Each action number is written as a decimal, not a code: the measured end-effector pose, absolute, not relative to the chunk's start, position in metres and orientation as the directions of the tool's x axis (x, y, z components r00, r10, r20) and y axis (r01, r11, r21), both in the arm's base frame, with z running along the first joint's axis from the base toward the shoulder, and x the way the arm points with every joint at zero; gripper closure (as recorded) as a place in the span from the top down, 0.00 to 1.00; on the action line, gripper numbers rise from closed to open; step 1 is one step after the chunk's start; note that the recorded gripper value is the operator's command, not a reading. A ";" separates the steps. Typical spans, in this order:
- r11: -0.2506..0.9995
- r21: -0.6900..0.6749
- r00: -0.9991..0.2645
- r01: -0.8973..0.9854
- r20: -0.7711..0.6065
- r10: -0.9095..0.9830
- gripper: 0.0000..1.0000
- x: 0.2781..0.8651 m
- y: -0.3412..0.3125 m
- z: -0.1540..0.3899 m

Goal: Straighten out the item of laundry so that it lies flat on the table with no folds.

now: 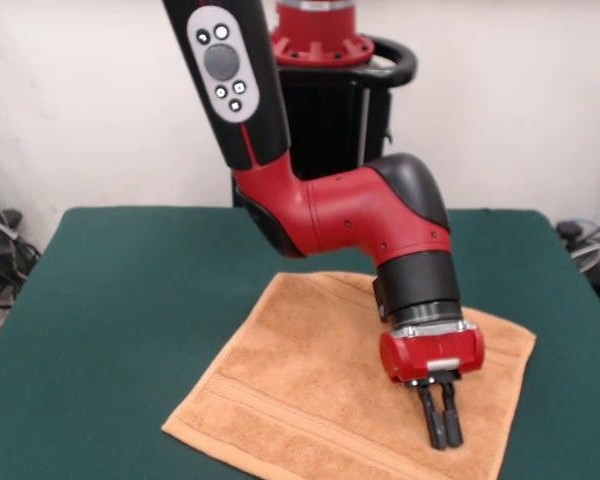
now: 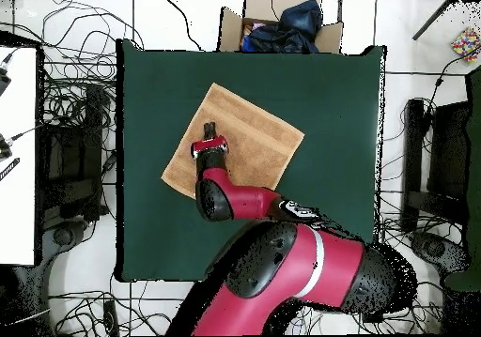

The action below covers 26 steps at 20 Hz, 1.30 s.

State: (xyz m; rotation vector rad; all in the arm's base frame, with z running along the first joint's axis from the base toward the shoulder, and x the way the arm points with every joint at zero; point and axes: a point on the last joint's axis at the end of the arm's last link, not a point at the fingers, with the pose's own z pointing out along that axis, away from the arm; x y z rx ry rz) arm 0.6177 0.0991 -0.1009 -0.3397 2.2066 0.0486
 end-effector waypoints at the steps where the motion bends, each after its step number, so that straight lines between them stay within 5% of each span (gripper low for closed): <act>1: 0.962 -0.086 -0.576 -0.259 -0.785 -0.226 0.00 0.618 0.099 -0.101; 18: 0.964 -0.071 -0.590 -0.256 -0.778 -0.214 0.00 0.616 0.096 -0.098; 26: 0.938 0.155 -0.854 -0.310 -0.479 -0.203 0.00 0.571 0.040 -0.040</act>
